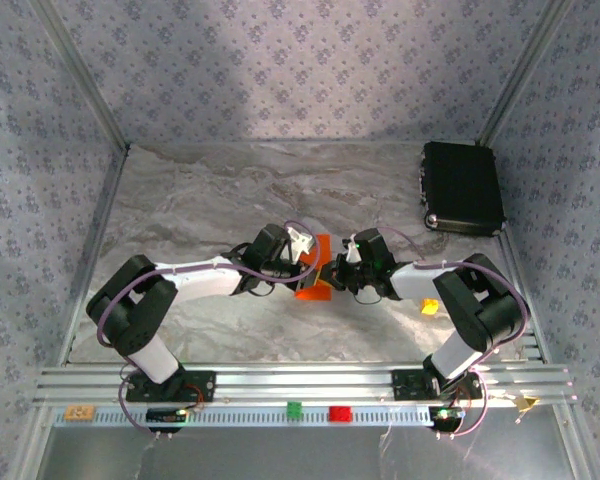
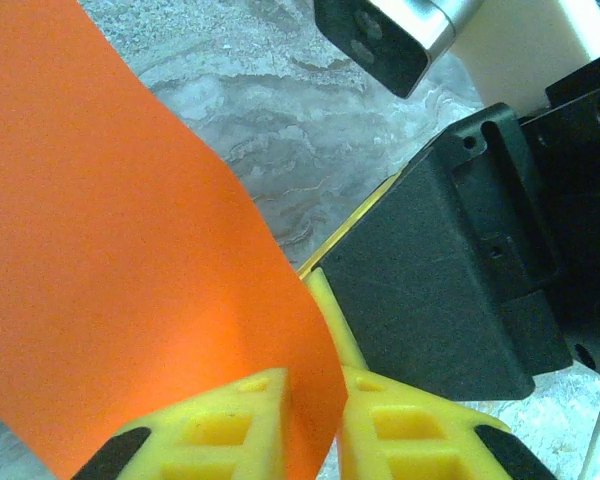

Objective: Fold a paper plane with a square sheet of paper (pick it up from the middle)
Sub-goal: Fold the triangle a second time at the center of the table.

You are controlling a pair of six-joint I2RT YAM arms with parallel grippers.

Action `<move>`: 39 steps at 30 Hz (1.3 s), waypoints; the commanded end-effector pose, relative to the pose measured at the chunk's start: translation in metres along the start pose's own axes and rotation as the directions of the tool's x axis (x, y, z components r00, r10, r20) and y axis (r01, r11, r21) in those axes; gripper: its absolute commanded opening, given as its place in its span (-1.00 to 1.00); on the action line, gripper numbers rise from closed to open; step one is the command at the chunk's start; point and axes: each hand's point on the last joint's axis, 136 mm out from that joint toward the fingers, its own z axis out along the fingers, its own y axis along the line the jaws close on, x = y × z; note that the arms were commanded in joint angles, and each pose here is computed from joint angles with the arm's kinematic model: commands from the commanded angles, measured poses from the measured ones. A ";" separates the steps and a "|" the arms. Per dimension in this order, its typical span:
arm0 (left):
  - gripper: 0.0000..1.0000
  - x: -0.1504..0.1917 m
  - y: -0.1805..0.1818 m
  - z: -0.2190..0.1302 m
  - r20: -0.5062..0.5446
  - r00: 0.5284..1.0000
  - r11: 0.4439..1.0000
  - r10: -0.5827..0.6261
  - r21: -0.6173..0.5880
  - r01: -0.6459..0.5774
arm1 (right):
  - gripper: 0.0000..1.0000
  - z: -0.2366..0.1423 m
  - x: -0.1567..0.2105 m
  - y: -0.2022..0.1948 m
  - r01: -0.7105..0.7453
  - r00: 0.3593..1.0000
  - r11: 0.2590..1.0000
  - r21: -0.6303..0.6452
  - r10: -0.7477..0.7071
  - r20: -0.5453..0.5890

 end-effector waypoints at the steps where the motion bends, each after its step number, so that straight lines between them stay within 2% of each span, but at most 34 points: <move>1: -0.65 -0.005 -0.003 -0.002 0.014 1.000 1.000 0.006 0.023 -0.007 | -0.93 0.003 0.003 -0.003 -0.015 1.000 1.000 0.001 0.015 -0.013; 4: -0.75 -0.004 -0.003 -0.002 0.010 1.000 1.000 0.009 0.023 -0.009 | -0.93 0.003 0.003 -0.004 -0.018 1.000 1.000 0.004 0.018 -0.012; 13: -0.85 -0.003 0.000 -0.003 0.002 1.000 1.000 0.010 0.015 -0.010 | -0.93 0.002 0.005 -0.010 -0.020 1.000 0.999 0.025 0.021 -0.016; 23: -0.86 0.001 0.007 -0.002 -0.023 1.000 1.000 -0.002 -0.002 0.002 | -0.94 0.002 0.016 -0.036 0.001 0.999 0.983 0.184 0.006 -0.037; 31: -0.85 0.006 0.010 0.004 -0.056 0.998 1.000 -0.026 0.004 0.026 | -0.98 -0.005 0.021 -0.063 0.060 0.996 0.927 0.370 -0.032 -0.081; 39: -0.84 -0.005 0.006 0.011 -0.033 0.995 0.994 -0.091 0.056 0.093 | -0.98 -0.018 0.016 -0.067 0.127 0.989 0.901 0.414 -0.081 -0.127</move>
